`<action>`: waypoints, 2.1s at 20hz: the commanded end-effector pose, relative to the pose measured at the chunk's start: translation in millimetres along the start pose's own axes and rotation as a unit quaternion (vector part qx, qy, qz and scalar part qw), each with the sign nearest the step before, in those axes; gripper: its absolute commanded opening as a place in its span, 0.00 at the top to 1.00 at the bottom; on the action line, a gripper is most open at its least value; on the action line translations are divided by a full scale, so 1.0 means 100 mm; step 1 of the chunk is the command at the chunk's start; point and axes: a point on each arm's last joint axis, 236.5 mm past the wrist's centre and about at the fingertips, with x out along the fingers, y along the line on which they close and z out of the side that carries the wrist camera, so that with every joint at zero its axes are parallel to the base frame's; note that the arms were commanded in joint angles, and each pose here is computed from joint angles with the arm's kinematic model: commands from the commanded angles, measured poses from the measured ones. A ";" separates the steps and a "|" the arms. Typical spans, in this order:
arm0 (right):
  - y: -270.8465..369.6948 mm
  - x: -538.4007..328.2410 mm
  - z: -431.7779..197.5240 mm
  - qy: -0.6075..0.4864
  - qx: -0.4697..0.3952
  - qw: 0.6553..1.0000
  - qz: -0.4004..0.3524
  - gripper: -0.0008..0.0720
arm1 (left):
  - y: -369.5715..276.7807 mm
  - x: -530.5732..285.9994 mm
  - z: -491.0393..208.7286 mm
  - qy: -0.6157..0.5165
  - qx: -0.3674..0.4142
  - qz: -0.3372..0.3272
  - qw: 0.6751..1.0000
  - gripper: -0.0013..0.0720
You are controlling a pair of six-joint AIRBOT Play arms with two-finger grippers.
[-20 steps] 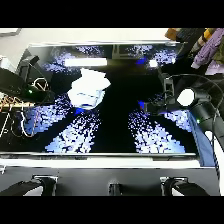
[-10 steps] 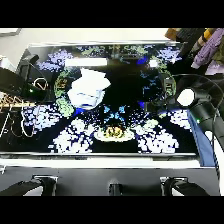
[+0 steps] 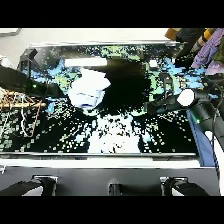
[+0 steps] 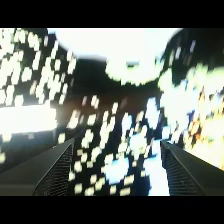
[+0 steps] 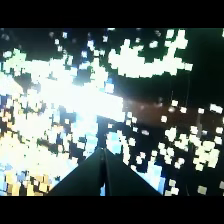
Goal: Fold the clothes and pants, and hang the long-sleeved shirts on hangers.
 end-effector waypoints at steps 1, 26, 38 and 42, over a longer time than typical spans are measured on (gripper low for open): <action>0.01 0.00 0.00 0.000 -0.001 1.000 0.000 0.93 | -0.11 0.48 0.29 -0.032 -0.022 -0.013 0.999 0.12; -0.07 -0.23 -0.42 0.073 0.014 0.997 -0.027 0.85 | -1.67 0.84 -0.20 0.111 0.084 -0.137 0.981 0.96; -0.33 -1.37 -0.96 0.044 0.008 0.990 -0.132 0.86 | -3.38 1.59 -2.10 0.239 0.165 -0.167 0.942 0.96; -0.22 -1.44 -0.98 0.027 0.008 0.993 -0.112 0.86 | -3.28 1.37 -1.77 0.226 0.140 -0.180 0.947 0.09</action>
